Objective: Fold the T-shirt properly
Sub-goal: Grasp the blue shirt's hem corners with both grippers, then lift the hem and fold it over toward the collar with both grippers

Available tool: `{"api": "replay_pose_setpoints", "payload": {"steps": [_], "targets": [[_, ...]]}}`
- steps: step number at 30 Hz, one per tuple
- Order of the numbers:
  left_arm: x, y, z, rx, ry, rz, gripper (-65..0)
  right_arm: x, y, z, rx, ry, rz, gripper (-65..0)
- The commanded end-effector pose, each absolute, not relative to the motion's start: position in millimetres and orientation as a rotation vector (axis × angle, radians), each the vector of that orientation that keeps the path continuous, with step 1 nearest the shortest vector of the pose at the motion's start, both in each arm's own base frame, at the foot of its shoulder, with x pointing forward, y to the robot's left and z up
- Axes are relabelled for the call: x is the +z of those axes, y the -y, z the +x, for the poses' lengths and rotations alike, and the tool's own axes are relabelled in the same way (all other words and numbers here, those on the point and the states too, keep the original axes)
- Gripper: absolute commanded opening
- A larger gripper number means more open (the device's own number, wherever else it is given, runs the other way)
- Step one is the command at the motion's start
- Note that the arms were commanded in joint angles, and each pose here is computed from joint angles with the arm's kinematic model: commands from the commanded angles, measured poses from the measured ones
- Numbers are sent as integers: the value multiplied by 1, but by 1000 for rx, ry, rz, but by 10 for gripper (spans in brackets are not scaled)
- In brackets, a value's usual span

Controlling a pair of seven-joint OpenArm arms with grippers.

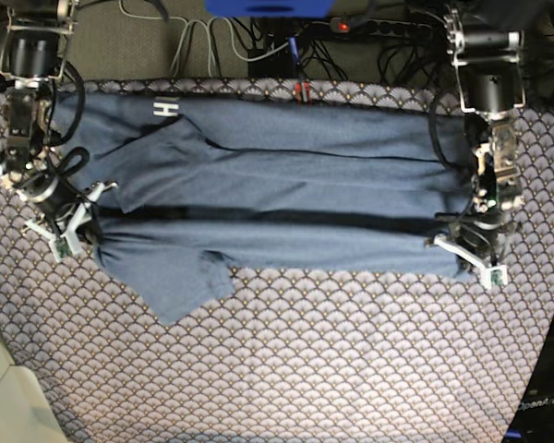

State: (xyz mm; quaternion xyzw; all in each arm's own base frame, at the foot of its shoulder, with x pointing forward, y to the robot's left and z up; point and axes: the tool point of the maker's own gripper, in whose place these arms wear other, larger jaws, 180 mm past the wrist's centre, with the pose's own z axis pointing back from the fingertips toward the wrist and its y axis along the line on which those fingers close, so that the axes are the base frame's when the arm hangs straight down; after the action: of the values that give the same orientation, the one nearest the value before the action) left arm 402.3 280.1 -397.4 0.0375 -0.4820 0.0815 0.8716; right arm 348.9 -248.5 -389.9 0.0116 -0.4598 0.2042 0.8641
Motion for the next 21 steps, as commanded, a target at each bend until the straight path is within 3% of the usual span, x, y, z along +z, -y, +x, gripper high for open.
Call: {"api": "replay_pose_setpoints", "payload": {"steps": [1,21], "targets": [[-373,-297,409,172,1072,120,-646,-371,256,356,430,1019,-1,-650],[-360,-284,328,86,1091,156,-646,-360,238,291,490,1024,-24,-650]]}}
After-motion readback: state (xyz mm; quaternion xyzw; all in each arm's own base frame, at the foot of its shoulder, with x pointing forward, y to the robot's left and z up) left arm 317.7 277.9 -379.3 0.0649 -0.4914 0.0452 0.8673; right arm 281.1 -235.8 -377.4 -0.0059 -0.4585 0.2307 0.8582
